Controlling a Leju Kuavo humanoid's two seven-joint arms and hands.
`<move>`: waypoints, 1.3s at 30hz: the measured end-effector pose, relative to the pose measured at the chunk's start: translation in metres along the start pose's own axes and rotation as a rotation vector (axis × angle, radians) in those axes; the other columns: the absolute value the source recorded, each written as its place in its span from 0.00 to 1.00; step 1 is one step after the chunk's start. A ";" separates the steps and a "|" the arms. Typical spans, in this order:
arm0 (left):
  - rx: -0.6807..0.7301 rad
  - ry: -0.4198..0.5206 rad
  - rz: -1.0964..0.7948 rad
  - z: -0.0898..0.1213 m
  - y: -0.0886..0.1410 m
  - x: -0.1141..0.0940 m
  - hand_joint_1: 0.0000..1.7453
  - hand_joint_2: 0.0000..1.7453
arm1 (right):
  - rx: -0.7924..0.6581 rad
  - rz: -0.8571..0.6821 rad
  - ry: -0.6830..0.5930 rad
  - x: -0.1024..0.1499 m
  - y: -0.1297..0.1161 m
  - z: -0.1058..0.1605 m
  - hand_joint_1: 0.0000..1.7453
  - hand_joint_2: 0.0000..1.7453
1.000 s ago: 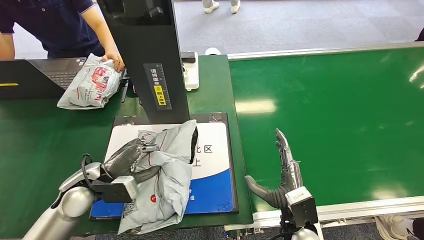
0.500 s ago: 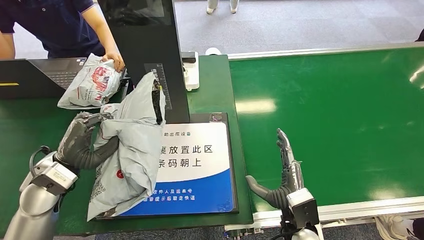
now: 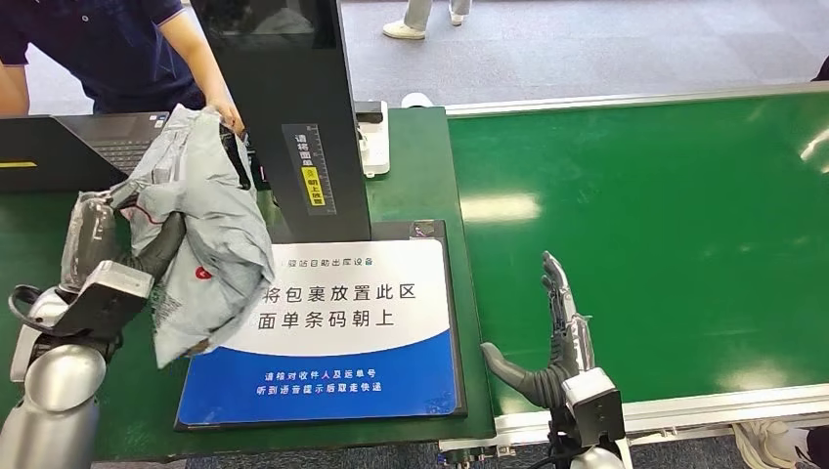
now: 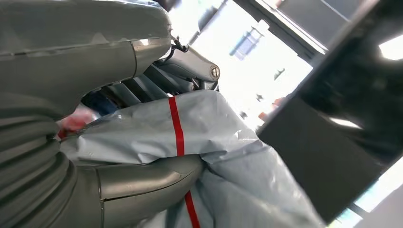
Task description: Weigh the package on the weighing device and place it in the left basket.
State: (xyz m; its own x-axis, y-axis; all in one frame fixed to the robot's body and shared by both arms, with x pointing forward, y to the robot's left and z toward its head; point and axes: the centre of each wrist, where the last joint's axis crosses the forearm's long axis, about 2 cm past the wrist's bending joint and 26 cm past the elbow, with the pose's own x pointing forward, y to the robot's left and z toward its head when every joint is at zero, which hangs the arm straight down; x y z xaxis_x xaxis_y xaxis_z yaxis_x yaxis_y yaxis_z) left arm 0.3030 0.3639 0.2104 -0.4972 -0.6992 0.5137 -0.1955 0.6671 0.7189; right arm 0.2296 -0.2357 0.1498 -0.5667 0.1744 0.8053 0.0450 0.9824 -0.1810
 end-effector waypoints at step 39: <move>-0.050 0.811 -1.027 0.032 0.000 -0.107 0.97 1.00 | -0.013 -0.006 0.033 -0.006 0.013 0.006 0.00 1.00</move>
State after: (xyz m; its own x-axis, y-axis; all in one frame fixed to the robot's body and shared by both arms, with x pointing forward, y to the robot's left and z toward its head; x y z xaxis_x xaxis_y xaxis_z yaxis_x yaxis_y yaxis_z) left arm 0.3292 0.4475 0.1406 0.5098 -0.8464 -0.1537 -0.1384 -0.2570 0.9564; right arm 0.2286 -0.2248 0.1396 -0.5397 0.1700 0.8245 0.0520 0.9843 -0.1689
